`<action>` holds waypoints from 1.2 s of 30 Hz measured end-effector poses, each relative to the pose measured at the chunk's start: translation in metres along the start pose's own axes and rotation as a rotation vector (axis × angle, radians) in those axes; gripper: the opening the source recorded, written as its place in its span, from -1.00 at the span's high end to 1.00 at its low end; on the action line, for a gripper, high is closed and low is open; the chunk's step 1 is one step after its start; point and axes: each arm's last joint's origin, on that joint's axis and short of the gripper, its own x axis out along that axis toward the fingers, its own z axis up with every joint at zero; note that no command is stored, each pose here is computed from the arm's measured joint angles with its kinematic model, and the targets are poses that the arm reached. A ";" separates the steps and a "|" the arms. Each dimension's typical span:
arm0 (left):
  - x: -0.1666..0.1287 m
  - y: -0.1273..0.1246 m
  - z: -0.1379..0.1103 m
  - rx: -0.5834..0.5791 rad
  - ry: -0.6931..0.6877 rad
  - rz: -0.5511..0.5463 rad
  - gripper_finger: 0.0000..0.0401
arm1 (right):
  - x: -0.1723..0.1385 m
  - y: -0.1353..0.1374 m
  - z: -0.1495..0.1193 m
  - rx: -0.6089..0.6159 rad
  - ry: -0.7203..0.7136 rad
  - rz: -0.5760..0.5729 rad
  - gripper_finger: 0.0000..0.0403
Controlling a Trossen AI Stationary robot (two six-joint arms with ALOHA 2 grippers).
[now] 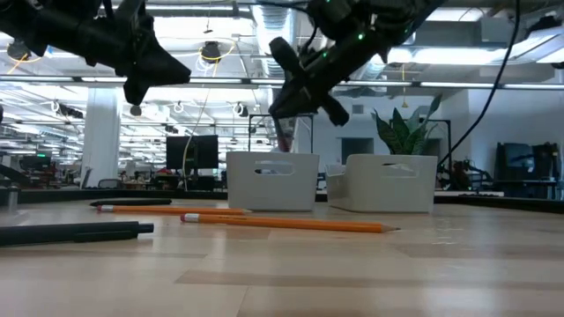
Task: Sort pens & pencils
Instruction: Put the right black pen into the left gray bin
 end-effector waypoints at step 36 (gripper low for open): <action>0.000 0.001 -0.002 0.010 0.022 0.009 0.69 | 0.021 -0.026 -0.026 0.055 0.222 -0.112 0.59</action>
